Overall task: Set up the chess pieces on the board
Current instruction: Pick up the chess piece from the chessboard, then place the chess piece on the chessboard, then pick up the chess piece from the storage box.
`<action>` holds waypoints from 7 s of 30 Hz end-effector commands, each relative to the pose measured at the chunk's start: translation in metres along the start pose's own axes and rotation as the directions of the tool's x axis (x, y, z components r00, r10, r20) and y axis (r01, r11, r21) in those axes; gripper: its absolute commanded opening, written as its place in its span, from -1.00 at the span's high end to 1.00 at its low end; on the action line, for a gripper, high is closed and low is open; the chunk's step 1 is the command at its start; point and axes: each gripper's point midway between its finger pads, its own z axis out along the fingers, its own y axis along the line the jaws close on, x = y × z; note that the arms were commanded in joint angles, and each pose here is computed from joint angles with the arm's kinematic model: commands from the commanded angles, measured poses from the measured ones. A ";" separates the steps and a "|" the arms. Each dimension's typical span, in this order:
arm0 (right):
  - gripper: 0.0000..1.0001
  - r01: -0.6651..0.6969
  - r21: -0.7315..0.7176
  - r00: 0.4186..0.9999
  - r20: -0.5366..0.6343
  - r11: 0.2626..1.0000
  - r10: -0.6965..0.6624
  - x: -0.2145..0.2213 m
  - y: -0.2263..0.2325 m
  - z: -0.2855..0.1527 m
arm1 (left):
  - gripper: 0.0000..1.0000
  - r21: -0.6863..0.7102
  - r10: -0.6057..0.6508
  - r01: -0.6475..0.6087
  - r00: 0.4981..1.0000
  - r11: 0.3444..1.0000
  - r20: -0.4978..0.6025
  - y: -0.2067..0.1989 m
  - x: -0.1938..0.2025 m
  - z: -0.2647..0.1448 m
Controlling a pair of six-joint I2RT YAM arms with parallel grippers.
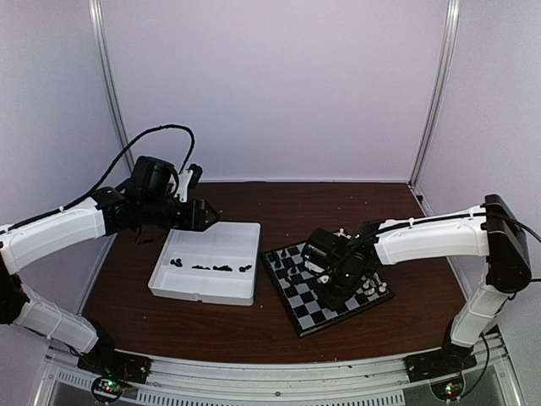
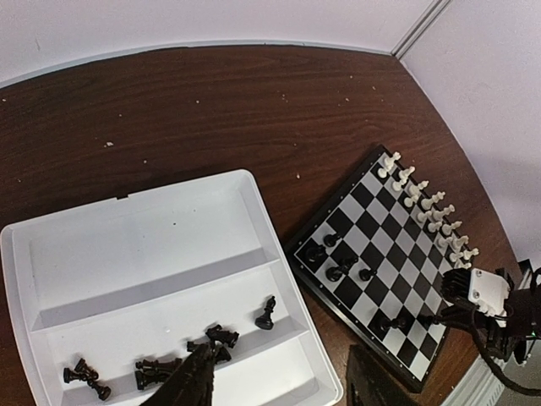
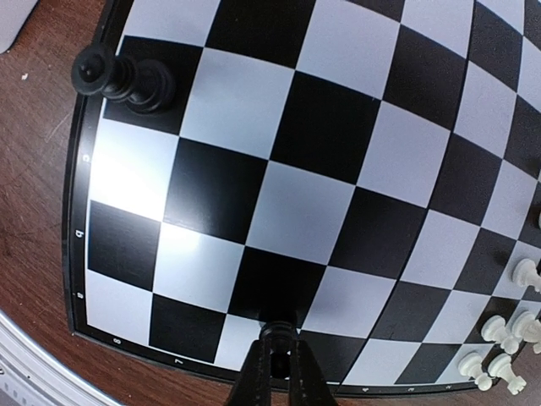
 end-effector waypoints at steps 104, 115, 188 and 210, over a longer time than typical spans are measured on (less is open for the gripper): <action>0.54 -0.091 0.018 0.787 0.614 0.996 0.061 -0.129 -0.026 -0.112 | 0.39 -0.674 -0.470 0.271 0.874 0.687 -0.126 0.179 0.101 0.056; 0.55 -0.086 0.026 0.788 0.614 0.996 0.052 -0.123 -0.028 -0.113 | 0.38 -0.712 -0.549 0.337 0.832 0.616 -0.081 0.193 0.115 0.065; 0.39 0.088 -0.485 0.696 0.655 0.870 0.295 -0.268 0.132 -0.024 | 0.77 0.062 -0.865 0.890 0.454 0.451 -0.215 0.032 0.062 0.068; 1.00 0.054 -0.463 0.701 0.648 0.885 0.297 -0.259 0.113 -0.052 | 0.05 0.103 -0.795 0.803 0.596 0.588 -0.114 0.035 0.037 0.051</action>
